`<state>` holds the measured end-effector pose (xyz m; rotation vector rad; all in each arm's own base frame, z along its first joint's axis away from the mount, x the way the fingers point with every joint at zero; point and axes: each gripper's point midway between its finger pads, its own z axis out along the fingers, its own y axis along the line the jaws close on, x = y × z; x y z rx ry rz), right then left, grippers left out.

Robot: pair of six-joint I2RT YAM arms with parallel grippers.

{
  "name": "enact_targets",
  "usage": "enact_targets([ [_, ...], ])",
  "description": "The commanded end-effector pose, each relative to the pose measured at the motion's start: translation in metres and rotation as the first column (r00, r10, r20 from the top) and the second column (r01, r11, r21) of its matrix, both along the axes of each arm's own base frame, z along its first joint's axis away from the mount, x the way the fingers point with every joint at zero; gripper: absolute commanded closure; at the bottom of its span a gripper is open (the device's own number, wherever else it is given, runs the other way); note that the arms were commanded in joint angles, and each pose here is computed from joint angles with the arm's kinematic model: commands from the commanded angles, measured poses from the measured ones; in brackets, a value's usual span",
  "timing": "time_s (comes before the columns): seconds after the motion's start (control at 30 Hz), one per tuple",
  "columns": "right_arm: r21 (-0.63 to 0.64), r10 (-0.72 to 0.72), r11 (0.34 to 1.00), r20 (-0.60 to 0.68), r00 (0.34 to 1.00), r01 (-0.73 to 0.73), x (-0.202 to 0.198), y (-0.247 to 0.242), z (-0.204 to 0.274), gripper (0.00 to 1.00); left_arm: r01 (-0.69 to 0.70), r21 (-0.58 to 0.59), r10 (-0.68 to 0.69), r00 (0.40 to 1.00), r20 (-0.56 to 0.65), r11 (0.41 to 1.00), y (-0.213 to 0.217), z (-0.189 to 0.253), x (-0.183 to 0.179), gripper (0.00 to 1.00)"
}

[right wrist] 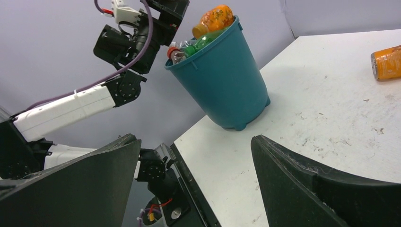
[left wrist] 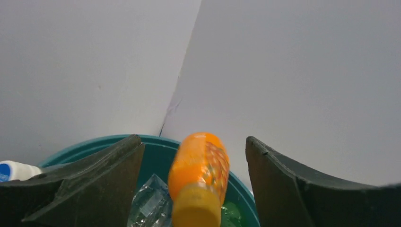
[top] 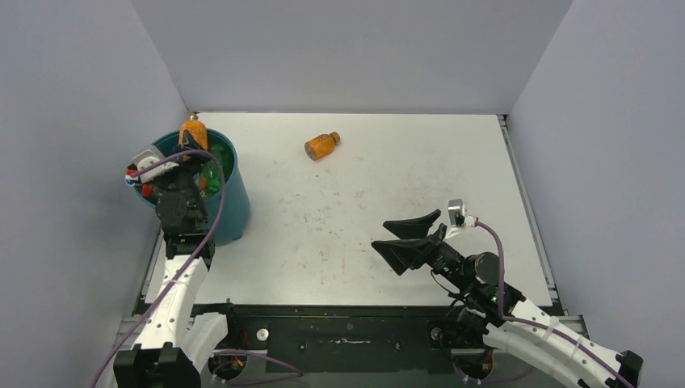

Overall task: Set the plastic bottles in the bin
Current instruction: Place the plastic bottle in the trash bin, then move the plastic bottle to the center of the board.

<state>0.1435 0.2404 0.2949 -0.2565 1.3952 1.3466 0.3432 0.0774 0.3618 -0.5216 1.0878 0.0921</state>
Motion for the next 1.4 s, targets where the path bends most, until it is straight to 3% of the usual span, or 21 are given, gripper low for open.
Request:
enact_targets([
  [0.0,0.023,0.017,1.000,0.029,0.999,-0.017,-0.004,0.001,0.012,0.10,-0.042,-0.018,0.043,0.996,0.076,0.999,0.007,0.034,-0.028,0.08],
  [0.03,0.023,0.018,1.000,0.029,0.999,-0.018,-0.004,0.001,0.013,0.10,-0.040,-0.021,0.042,0.997,0.071,0.999,0.006,0.037,-0.031,0.02],
  [0.27,0.020,0.001,1.000,0.043,0.999,-0.002,-0.004,-0.003,0.020,0.10,0.043,-0.078,-0.040,0.999,0.037,0.996,-0.016,0.086,-0.051,0.04],
  [0.47,0.014,-0.003,1.000,0.040,0.999,0.003,-0.002,-0.002,0.020,0.10,0.120,-0.071,-0.122,0.992,-0.024,0.990,-0.039,0.104,-0.064,0.04],
  [0.63,0.003,-0.002,1.000,0.032,0.999,0.002,0.000,0.001,0.016,0.10,0.151,-0.035,-0.155,0.973,-0.169,0.988,-0.047,0.085,-0.054,0.04],
  [0.77,-0.001,-0.001,1.000,0.030,1.000,0.001,0.001,0.003,0.015,0.10,0.109,-0.084,-0.127,0.956,-0.264,0.991,-0.036,0.058,-0.031,0.01],
  [0.93,-0.005,0.000,1.000,0.028,1.000,0.000,0.002,0.004,0.014,0.10,0.165,-0.226,-0.222,0.940,-0.257,0.960,-0.024,0.031,-0.002,0.36],
  [1.2,-0.017,-0.008,1.000,0.036,0.999,0.009,0.004,0.004,0.012,0.10,0.050,-0.350,-0.148,0.954,-0.261,0.935,0.011,-0.025,0.009,0.55],
  [1.37,-0.019,-0.007,1.000,0.036,0.999,0.008,0.005,0.006,0.010,0.10,0.035,-0.361,-0.147,0.946,-0.288,0.932,0.011,-0.049,0.010,0.58],
])
